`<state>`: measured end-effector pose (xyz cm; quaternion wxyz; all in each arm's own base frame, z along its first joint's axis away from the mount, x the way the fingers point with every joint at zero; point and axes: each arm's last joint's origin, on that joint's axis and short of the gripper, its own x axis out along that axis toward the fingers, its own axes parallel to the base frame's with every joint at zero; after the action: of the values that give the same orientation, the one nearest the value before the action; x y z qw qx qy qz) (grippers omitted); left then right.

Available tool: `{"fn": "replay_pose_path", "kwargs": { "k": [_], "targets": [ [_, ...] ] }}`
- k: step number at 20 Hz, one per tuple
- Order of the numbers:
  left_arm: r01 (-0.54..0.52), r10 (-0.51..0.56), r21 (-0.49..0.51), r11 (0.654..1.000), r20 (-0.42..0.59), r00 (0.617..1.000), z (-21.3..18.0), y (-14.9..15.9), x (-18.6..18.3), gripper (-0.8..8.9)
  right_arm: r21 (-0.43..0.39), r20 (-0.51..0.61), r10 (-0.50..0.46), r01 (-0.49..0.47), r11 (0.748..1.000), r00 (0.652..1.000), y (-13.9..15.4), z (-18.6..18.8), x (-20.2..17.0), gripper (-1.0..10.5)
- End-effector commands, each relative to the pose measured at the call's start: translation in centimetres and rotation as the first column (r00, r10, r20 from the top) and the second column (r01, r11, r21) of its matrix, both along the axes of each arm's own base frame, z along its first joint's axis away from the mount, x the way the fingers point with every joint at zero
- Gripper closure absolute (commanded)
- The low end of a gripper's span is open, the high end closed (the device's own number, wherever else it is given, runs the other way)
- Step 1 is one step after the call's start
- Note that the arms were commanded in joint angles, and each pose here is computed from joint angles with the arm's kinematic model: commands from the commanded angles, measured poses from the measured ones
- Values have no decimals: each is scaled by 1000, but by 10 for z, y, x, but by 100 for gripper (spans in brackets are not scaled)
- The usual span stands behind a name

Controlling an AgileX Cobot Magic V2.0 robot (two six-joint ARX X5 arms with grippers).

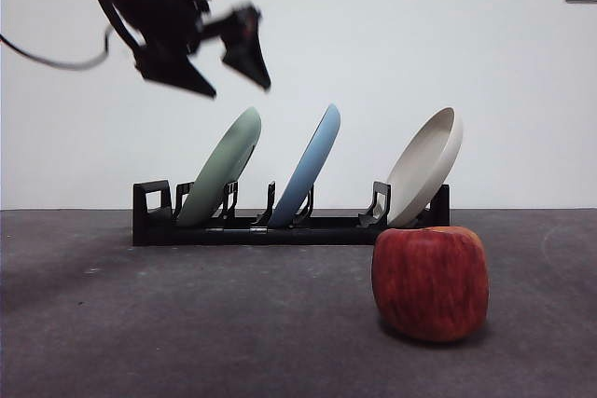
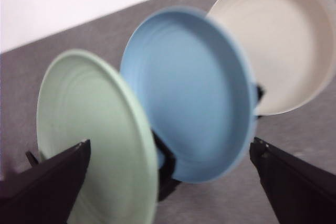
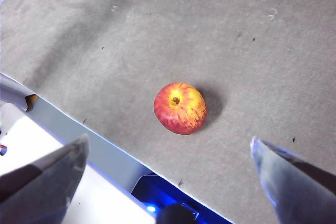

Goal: Take the green plate from the plate rack,put the plate on the table,take the apple from the table,put the apple in the plate

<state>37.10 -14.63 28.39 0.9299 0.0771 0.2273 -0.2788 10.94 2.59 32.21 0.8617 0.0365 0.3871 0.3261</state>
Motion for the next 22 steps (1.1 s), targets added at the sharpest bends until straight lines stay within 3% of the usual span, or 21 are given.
{"fn": "replay_pose_path", "kwargs": {
  "k": [1,5,6,8,11,22],
  "targets": [
    [12,-12,30,999,5,1000,-19,-6,12,220,4,-1,2,-2,1000,1000,0,1,-1,287],
    [10,-9,48,999,-15,1000,-42,-10,23,224,4,-1,2,-2,1000,1000,0,1,-1,287],
    [7,-6,53,999,-22,1000,-45,-10,24,290,4,-1,2,-2,1000,1000,0,1,-1,288],
    [4,-2,56,998,-26,1000,-47,-11,25,547,4,-1,2,-2,1000,1000,0,1,-1,288],
    [14,-13,49,999,-25,1000,-47,-11,25,824,4,-1,2,-2,1000,1000,0,1,-1,288],
    [21,-21,38,999,-11,1000,-41,-10,24,822,4,-1,2,-2,1000,1000,0,1,-1,289]
  ]
}}
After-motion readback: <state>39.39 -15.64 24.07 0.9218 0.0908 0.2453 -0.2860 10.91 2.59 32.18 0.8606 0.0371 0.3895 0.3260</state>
